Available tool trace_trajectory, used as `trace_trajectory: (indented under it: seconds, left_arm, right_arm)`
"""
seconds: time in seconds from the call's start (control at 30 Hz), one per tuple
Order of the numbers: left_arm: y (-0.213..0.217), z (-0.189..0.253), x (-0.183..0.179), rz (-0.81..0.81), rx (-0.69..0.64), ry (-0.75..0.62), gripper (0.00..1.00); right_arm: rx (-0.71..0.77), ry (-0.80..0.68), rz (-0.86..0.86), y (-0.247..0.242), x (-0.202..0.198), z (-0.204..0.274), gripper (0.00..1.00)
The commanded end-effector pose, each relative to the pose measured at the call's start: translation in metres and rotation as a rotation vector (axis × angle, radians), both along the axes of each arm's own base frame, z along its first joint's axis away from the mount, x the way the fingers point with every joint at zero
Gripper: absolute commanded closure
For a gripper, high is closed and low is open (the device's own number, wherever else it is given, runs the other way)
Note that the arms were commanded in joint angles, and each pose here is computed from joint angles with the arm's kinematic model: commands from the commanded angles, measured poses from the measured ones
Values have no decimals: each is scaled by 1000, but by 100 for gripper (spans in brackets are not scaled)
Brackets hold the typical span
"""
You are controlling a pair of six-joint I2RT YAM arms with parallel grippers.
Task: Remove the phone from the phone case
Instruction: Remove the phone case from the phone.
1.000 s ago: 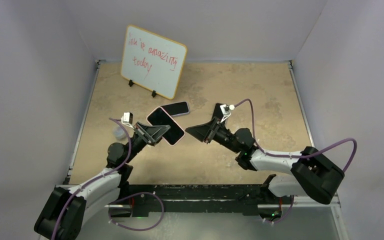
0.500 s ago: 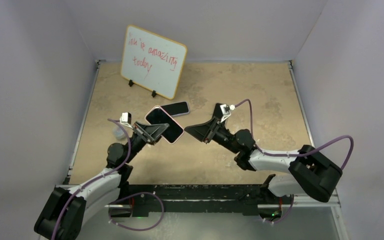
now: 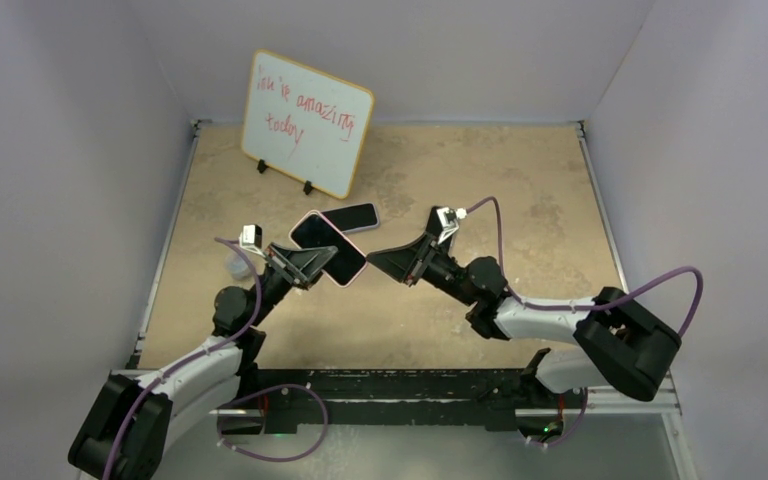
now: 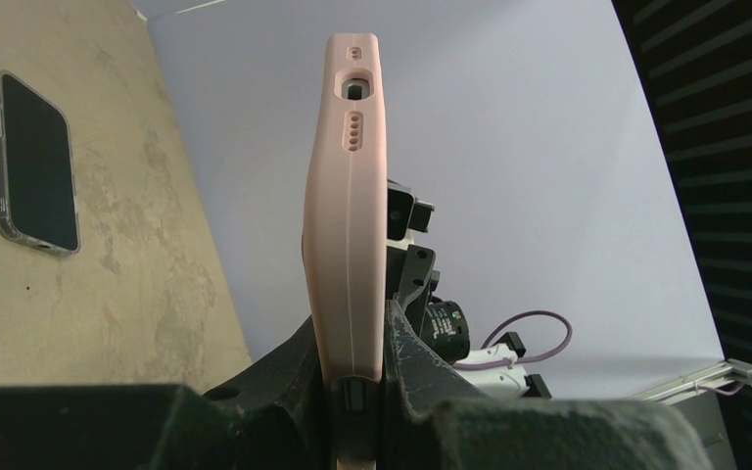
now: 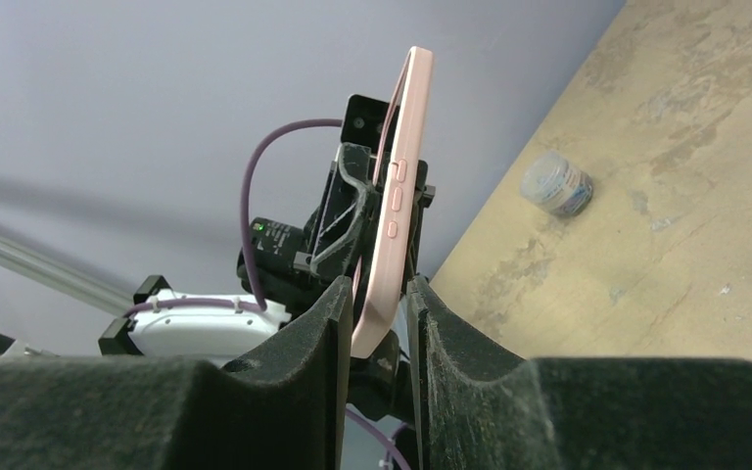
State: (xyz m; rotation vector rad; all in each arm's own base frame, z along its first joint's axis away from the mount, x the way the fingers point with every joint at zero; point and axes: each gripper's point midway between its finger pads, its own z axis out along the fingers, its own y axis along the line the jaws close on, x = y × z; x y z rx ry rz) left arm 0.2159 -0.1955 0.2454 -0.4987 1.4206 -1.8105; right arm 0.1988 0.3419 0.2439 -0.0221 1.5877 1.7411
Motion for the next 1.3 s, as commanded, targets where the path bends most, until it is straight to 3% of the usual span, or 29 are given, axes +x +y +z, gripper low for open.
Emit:
trace_trajectory:
  seconds: [0.0,0.37,0.77,1.27]
  left_arm:
    - [5,38,-10,-4,-80,-124,100]
    - [6,42,-12,-2,-87,-137,100]
    - [6,46,-16,-18,-108,-146,100]
    - [6,44,-20,-40,-124,-134,100]
  right_arm:
    - [53,-57,25,5,-3,25,71]
    - [40,-56,31,11,-4,23,72]
    - [105,-88,80,10,-14,41,100]
    - [359,-167,279,11,-43,92,100]
